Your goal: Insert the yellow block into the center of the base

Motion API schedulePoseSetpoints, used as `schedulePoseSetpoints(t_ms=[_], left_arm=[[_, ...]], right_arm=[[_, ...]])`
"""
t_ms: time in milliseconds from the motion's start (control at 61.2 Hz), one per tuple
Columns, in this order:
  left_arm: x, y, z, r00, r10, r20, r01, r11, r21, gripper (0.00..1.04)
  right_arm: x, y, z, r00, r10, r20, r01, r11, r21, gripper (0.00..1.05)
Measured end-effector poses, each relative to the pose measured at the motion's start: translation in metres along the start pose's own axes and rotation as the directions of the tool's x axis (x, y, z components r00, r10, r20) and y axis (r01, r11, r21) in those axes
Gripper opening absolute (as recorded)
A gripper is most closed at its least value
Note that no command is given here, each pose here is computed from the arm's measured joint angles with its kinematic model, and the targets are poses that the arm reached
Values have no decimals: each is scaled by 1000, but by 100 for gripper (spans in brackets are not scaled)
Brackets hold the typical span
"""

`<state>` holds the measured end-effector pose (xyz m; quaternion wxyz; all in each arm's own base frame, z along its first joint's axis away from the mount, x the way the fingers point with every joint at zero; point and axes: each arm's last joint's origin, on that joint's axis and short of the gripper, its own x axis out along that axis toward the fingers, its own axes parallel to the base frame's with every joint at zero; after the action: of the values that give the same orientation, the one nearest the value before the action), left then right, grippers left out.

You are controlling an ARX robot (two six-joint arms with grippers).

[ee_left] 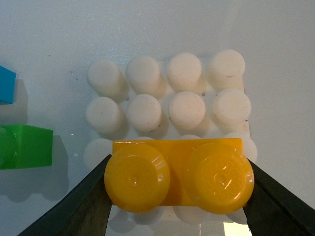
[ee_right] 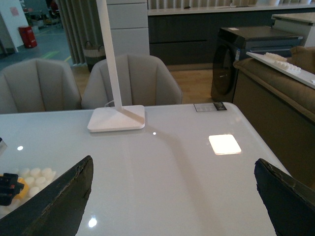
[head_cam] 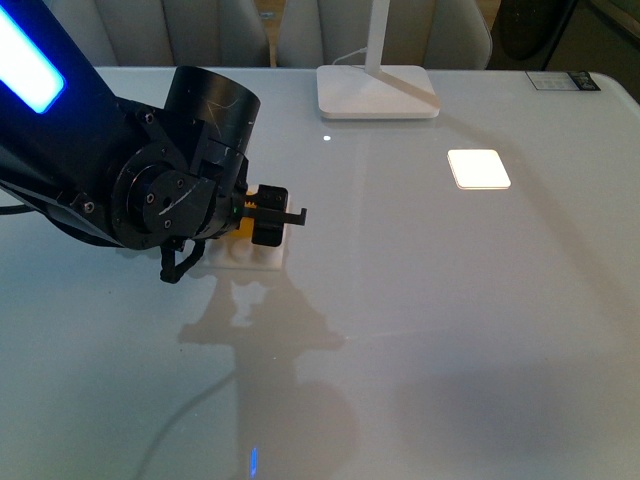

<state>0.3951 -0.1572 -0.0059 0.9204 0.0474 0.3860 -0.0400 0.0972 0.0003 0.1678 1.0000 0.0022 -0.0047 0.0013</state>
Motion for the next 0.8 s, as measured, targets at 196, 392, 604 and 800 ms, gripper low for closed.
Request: schedulePoseSetpoints(t_ms=[196, 392, 604, 800], left_arm=[[2, -1, 1, 1000, 0, -4, 0, 1000, 1, 64], [3, -3, 1, 1000, 3, -1, -3, 1000, 2, 64], [4, -3, 0, 1000, 10, -5, -10, 1000, 2, 64], [4, -2, 0, 1000, 18, -6, -18, 1000, 3, 64]], right_arm=[[0, 0, 0, 1000, 0, 0, 0, 1000, 0, 96], [0, 0, 0, 1000, 0, 0, 0, 1000, 0, 96], [0, 0, 0, 1000, 0, 0, 0, 1000, 0, 96], [0, 0, 0, 1000, 0, 0, 0, 1000, 0, 96]])
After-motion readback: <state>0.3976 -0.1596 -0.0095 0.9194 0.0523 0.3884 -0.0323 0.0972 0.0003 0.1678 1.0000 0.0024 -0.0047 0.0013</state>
